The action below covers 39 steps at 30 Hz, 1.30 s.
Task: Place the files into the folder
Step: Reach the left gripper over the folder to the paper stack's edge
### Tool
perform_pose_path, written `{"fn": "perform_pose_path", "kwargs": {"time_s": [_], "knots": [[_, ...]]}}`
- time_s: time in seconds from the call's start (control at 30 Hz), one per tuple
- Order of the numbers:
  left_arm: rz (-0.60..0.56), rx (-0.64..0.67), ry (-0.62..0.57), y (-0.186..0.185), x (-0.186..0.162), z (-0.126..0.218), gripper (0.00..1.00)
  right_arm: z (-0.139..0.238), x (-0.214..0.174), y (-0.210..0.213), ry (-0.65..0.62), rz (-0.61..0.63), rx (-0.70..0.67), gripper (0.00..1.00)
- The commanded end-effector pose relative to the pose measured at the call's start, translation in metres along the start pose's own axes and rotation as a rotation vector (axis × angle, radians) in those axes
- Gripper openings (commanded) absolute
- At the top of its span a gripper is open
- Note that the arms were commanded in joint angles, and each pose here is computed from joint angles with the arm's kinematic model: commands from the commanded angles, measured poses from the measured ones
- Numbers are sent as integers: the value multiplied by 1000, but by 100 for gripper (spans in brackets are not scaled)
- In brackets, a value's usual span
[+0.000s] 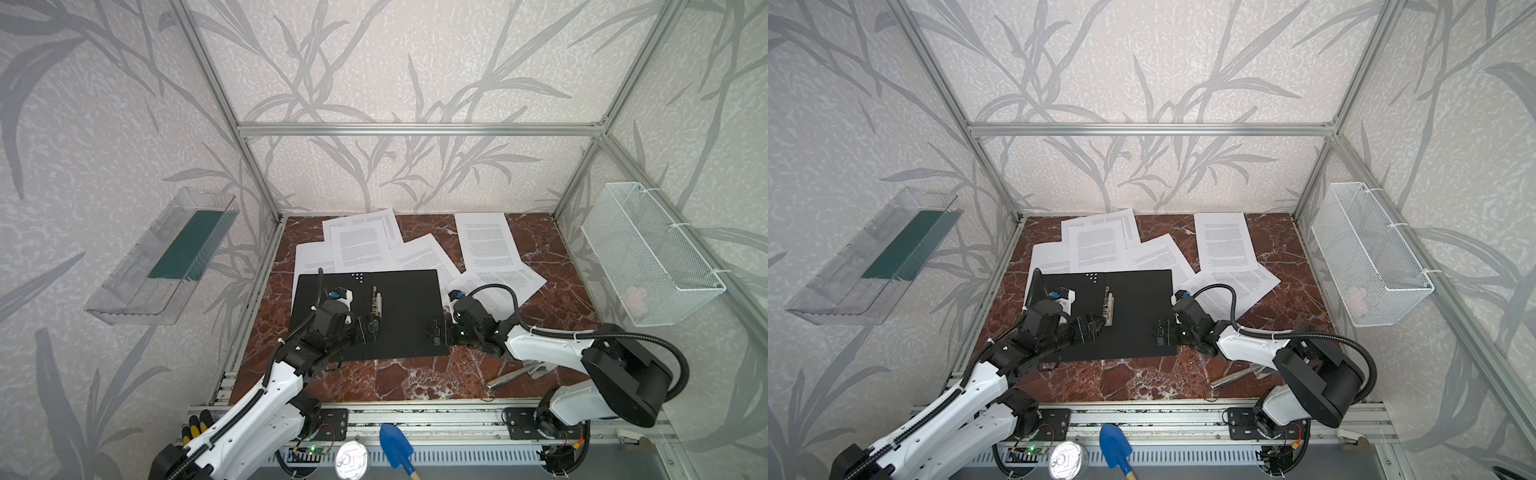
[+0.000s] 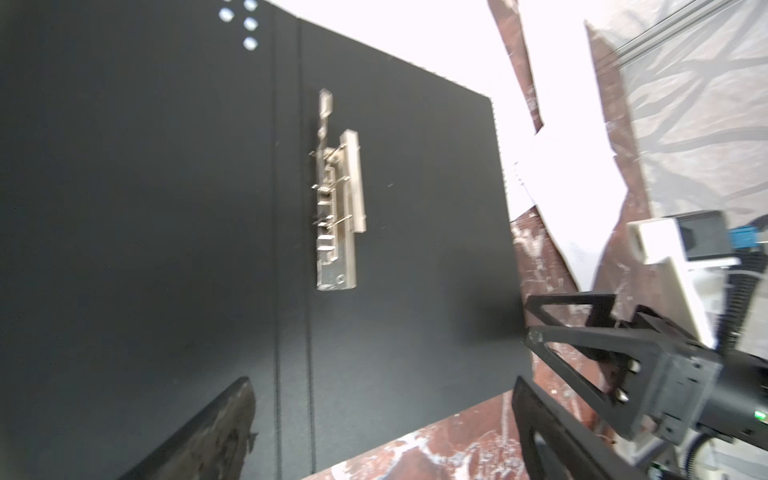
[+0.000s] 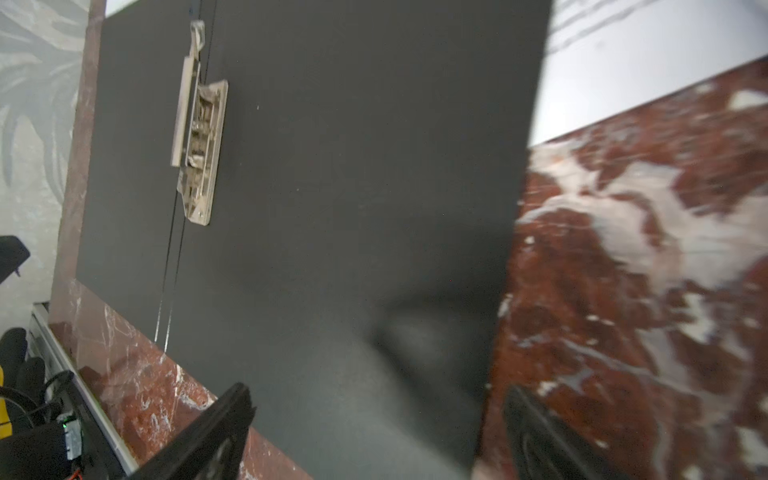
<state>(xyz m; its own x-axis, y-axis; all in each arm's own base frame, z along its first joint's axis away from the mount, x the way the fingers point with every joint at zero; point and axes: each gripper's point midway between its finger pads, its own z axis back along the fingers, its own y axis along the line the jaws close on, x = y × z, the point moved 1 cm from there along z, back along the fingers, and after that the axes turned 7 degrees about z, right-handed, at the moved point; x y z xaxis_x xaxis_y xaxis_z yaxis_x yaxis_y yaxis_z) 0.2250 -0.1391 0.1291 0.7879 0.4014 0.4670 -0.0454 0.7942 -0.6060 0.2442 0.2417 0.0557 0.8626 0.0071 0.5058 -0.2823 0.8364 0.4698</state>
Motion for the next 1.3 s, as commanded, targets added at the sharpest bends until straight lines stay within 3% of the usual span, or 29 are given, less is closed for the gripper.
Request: {"fn": "perform_pose_path", "kwargs": {"time_s": [0.0,0.23,0.43,0.53,0.67,0.93,1.27], "knots": [[4,-120,44,-36,5,3,97,33,35,-35,-103,-63,-37,96],[-71,-205,191,-99,-3,-38,97,79,74,-109,-203,-217,-167,99],[-127,-208,322,-142,-11,-100,91,94,69,-133,-256,-307,-160,99],[-155,-194,365,-153,-7,-136,86,98,67,-138,-271,-289,-171,99],[-230,-150,414,-160,1,-173,83,98,62,-145,-292,-308,-174,99],[-196,-162,523,-163,14,-232,72,104,58,-148,-311,-291,-203,99],[-225,-145,629,-163,8,-259,65,132,61,-146,-406,-230,-266,99]]}}
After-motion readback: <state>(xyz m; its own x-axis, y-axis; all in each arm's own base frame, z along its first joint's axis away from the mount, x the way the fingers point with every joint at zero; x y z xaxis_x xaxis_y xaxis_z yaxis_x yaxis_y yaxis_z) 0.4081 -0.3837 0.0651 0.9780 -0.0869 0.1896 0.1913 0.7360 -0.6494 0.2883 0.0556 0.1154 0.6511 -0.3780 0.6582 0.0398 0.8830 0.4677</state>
